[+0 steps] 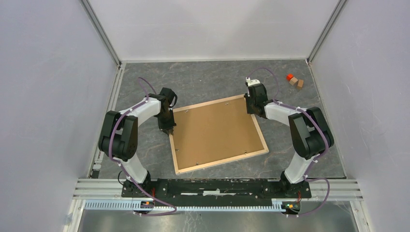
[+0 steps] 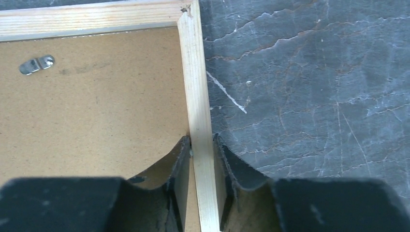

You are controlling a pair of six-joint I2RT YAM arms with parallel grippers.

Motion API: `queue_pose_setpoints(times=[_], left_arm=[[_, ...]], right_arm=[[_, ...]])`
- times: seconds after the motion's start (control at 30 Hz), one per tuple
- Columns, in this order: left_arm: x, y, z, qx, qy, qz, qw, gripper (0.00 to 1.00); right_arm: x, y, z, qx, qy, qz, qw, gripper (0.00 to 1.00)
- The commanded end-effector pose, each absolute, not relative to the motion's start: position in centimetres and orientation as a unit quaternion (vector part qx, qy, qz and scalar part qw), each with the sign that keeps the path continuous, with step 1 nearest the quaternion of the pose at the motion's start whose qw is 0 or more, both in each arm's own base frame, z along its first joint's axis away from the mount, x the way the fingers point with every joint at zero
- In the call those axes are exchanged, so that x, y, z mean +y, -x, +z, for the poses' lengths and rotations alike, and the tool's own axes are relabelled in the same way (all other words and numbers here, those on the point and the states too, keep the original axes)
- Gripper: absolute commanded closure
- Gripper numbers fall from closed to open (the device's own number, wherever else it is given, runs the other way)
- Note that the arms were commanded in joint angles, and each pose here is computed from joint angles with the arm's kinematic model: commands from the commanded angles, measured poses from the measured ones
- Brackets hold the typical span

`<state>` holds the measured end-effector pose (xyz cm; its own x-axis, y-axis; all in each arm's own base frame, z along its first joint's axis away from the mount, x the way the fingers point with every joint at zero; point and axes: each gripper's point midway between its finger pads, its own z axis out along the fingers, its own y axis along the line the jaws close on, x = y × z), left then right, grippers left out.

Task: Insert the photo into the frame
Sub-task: Install the photo frame at the center of the board.

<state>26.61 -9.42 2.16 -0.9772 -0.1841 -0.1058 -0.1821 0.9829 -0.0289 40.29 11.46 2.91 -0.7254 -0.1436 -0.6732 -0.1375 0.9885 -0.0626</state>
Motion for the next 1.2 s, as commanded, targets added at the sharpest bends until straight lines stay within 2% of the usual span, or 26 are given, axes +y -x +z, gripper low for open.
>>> queue_pose_setpoints(times=[0.0,0.17,0.43,0.57,0.73,0.83,1.0,1.17], left_arm=[[-9.9,-27.7,0.5,0.995,0.076,-0.018,0.065,0.98],[-9.9,-27.9,0.7,0.994,0.073,-0.021,0.074,0.98],[-10.3,-28.2,1.0,0.994,0.058,-0.028,0.083,0.98],[-12.0,-27.7,0.9,0.994,0.046,-0.069,0.068,0.97],[-13.5,-27.8,0.2,0.992,0.049,-0.103,0.045,0.96],[-14.4,-27.8,-0.6,0.99,0.068,-0.125,0.019,0.97],[-15.9,-30.8,-0.1,0.985,0.094,-0.141,0.03,0.96],[-16.4,-34.1,1.1,0.987,0.063,-0.136,0.054,0.85]], right_arm=[[10.6,-37.0,0.5,0.949,0.091,-0.012,0.303,0.77],[10.8,-37.0,0.7,0.948,0.093,-0.006,0.305,0.87],[12.0,-37.0,3.0,0.936,0.095,0.034,0.338,0.84],[12.3,-35.4,2.9,0.932,0.086,0.062,0.348,0.83],[11.1,-33.5,2.2,0.932,0.072,0.049,0.352,0.82],[12.3,-32.7,3.1,0.918,0.073,0.098,0.377,0.82],[12.3,-31.5,3.1,0.907,0.077,0.115,0.397,0.82],[13.2,-31.3,2.9,0.908,0.087,0.138,0.387,0.82]])
